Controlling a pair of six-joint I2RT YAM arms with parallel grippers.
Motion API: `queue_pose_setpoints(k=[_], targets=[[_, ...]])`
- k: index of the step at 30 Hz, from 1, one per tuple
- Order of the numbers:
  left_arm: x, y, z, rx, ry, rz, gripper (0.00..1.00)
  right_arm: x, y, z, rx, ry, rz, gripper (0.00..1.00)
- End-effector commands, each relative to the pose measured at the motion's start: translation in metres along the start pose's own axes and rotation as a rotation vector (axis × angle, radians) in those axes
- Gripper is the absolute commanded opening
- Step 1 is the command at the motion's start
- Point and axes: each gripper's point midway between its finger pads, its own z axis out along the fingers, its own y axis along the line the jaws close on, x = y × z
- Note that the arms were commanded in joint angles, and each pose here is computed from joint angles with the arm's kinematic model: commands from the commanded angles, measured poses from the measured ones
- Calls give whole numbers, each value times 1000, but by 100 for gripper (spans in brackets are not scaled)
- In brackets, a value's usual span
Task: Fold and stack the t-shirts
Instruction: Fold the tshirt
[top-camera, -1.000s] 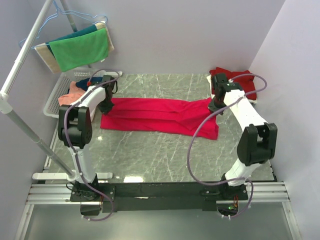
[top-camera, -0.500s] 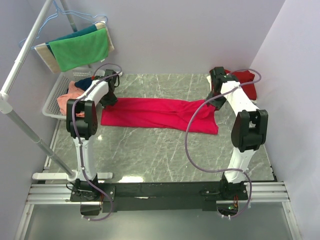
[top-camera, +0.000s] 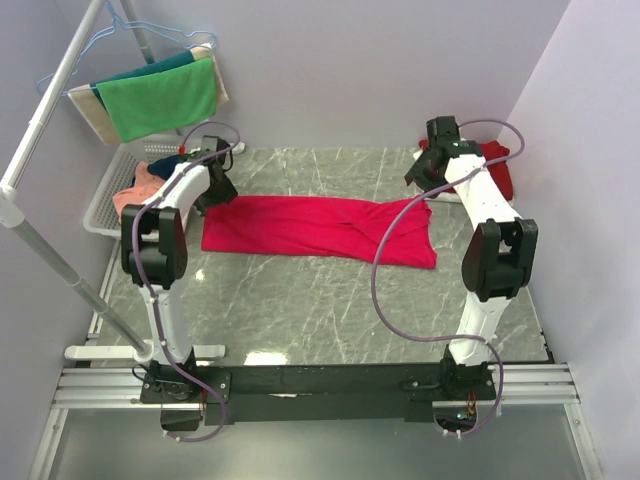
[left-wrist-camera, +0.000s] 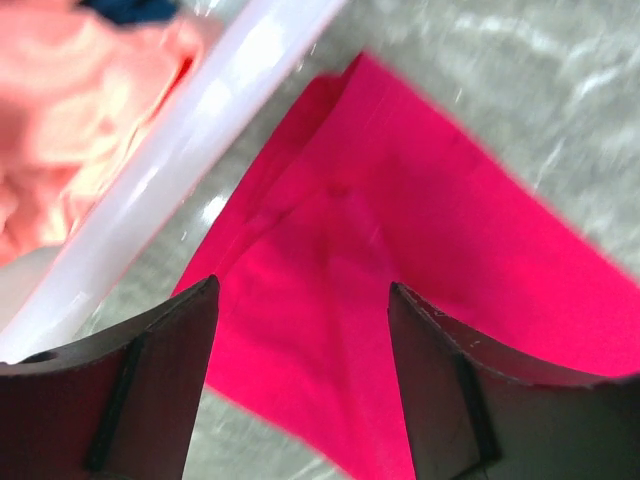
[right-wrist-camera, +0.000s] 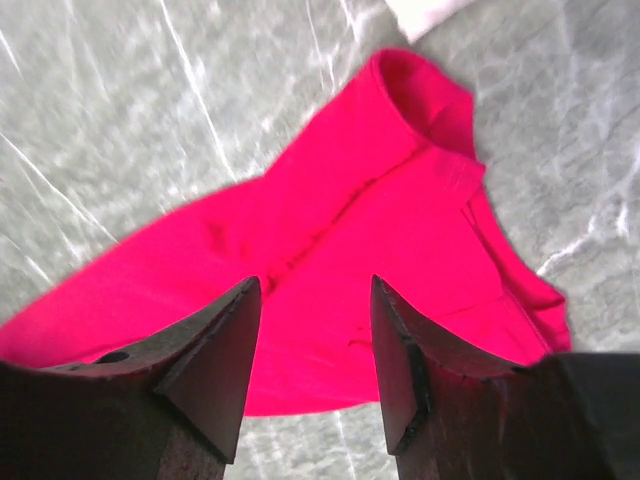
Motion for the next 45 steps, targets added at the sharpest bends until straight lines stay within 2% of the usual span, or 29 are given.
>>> queue_pose_setpoints(k=[1, 6, 10, 16, 23, 28, 34, 40, 45], targets=[[6, 0, -25, 93, 0, 26, 72, 55, -10, 6, 20, 125, -82, 54], [53, 12, -26, 116, 88, 90, 65, 106, -36, 9, 68, 219, -114, 54], [79, 30, -23, 70, 117, 90, 62, 120, -39, 11, 65, 237, -129, 53], [68, 35, -14, 22, 57, 54, 63, 131, -39, 15, 83, 262, -154, 52], [71, 33, -17, 39, 72, 68, 62, 153, -57, 39, 191, 356, -156, 50], [66, 36, -36, 83, 42, 75, 63, 164, -73, 49, 287, 419, -180, 47], [48, 38, -59, 107, -24, 70, 66, 154, -116, 38, 472, 400, -231, 47], [55, 40, -52, 98, 2, 87, 67, 145, -171, 28, 621, 393, -195, 47], [76, 37, -40, 116, 68, 107, 66, 140, -183, 26, 630, 373, -163, 46]])
